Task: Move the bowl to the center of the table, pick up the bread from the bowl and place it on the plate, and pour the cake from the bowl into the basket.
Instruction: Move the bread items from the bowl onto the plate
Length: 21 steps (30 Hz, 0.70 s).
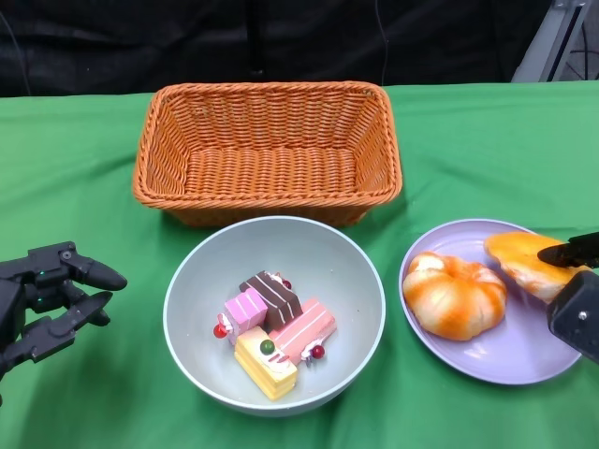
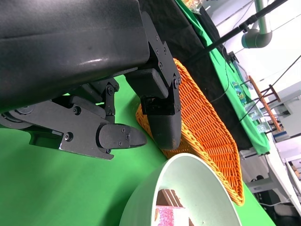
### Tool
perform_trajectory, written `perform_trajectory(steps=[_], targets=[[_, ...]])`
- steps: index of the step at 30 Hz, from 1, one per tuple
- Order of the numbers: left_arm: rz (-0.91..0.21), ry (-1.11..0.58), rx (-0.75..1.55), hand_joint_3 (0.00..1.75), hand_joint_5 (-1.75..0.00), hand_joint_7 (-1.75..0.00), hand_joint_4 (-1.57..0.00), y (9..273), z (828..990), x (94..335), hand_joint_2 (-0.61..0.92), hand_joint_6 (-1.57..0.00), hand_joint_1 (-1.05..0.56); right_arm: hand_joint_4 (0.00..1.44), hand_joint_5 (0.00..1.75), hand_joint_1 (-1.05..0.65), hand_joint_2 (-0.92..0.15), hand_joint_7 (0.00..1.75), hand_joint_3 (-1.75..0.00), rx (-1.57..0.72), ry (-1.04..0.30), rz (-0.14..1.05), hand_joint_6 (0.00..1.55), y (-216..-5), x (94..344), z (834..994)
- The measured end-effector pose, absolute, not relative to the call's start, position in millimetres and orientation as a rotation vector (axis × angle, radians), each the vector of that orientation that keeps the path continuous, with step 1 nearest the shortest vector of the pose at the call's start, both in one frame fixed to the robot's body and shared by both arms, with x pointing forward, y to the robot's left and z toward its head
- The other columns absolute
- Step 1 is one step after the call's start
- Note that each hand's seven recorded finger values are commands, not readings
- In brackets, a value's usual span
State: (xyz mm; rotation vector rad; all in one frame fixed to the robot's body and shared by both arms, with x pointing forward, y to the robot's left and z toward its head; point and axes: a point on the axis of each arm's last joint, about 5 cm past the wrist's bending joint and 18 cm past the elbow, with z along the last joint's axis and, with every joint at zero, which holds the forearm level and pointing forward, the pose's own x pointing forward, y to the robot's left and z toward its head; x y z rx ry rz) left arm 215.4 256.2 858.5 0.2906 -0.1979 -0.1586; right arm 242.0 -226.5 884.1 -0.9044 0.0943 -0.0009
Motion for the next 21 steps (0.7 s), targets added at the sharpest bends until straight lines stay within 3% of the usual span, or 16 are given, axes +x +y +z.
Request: perform_trajectory(steps=[4, 6, 9, 12, 20, 21], targets=[[-0.158, -0.198, 0.290, 0.30, -1.23, -0.87, -0.83, 256.2, 858.5, 215.5, 0.92, -0.87, -0.07, 0.85, 0.73, -0.17, -0.92, 0.00, -0.05, -0.911, 0.136, 0.037, 0.95, -224.0, 242.9, 886.8], [-0.158, -0.198, 0.290, 0.30, -1.23, -0.86, -0.82, 256.2, 858.6, 215.6, 0.92, -0.87, -0.07, 0.80, 0.27, -0.25, -0.92, 0.00, -0.03, -0.936, 0.156, 0.079, 0.75, -223.4, 243.2, 891.1], [-0.159, -0.199, 0.291, 0.30, -1.22, -0.86, -0.82, 256.1, 858.7, 215.7, 0.92, -0.87, -0.07, 0.55, 0.03, -0.35, -0.92, 0.00, -0.02, -1.028, 0.220, 0.213, 0.47, -226.2, 243.9, 906.4], [-0.159, -0.199, 0.290, 0.30, -1.22, -0.86, -0.82, 256.1, 858.8, 215.9, 0.92, -0.87, -0.07, 0.32, 0.00, -0.60, -0.92, 0.00, -0.04, -1.091, 0.323, 0.362, 0.26, -227.2, 247.1, 922.3], [-0.158, -0.195, 0.289, 0.30, -1.21, -0.86, -0.82, 256.1, 858.5, 216.4, 0.92, -0.87, -0.08, 0.20, 0.00, -0.83, -0.92, 0.00, -0.12, -1.070, 0.461, 0.520, 0.15, -226.4, 251.0, 948.0], [-0.158, -0.194, 0.288, 0.30, -1.21, -0.87, -0.82, 256.1, 858.4, 216.4, 0.92, -0.87, -0.07, 0.18, 0.00, -0.91, -0.92, 0.00, -0.19, -1.067, 0.464, 0.528, 0.15, -225.7, 251.7, 950.9]])
